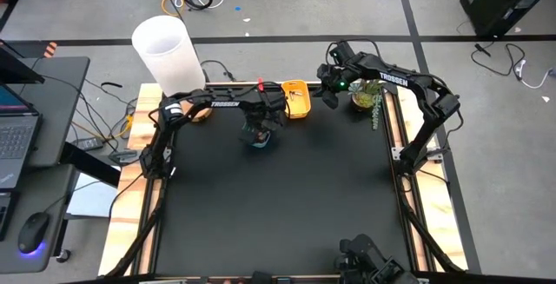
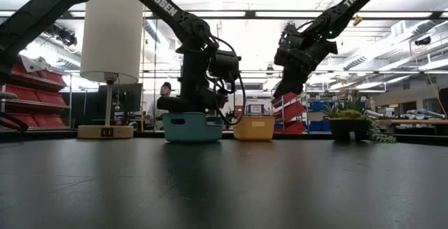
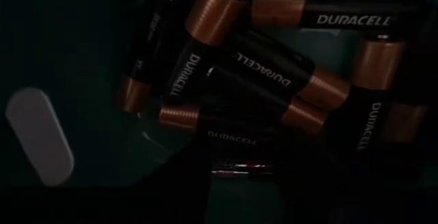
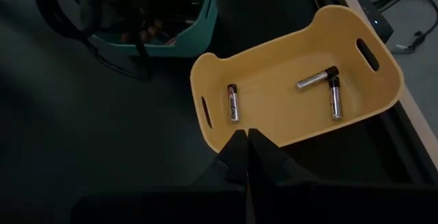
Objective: Sort batteries
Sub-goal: Put the silver black battery into the yellow bin
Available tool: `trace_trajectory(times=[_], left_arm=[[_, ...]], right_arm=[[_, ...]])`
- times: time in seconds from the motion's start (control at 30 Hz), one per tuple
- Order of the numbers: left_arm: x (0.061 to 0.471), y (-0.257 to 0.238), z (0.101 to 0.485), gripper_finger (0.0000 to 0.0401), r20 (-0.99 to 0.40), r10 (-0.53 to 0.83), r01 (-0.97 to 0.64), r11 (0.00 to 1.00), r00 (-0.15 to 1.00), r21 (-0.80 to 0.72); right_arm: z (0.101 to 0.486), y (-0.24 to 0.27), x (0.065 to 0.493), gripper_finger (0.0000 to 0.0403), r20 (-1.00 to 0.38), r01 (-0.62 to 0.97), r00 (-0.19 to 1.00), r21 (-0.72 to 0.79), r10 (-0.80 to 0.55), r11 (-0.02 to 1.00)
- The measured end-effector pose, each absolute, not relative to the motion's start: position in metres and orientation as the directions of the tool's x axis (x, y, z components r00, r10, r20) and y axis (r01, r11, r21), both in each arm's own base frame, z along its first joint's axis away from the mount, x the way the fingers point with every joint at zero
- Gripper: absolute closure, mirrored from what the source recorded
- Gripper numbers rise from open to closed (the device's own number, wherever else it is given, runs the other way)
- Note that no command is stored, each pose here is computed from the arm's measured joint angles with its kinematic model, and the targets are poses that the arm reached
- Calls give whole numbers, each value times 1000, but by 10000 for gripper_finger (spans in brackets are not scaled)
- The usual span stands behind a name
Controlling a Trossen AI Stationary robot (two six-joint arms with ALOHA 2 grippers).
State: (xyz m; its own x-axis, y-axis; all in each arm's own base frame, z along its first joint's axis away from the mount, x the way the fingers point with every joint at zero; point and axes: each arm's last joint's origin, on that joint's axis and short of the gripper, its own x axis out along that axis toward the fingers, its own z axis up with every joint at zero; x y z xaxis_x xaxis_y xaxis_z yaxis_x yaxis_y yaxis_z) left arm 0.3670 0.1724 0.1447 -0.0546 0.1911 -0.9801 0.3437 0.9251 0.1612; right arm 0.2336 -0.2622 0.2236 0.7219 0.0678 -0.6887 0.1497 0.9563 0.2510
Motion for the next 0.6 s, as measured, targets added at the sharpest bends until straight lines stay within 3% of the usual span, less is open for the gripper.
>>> trace_trajectory(times=[0.33,0.6], left_arm=[[372,169,154,257,-972,222,307,933,-82,187],[385,161,168,180,-963,267,387,893,-47,229]], right_arm=[[224,-262,234,402,-688,147,723,247,66,958],[224,-262,234,402,-688,136,722,237,67,962]])
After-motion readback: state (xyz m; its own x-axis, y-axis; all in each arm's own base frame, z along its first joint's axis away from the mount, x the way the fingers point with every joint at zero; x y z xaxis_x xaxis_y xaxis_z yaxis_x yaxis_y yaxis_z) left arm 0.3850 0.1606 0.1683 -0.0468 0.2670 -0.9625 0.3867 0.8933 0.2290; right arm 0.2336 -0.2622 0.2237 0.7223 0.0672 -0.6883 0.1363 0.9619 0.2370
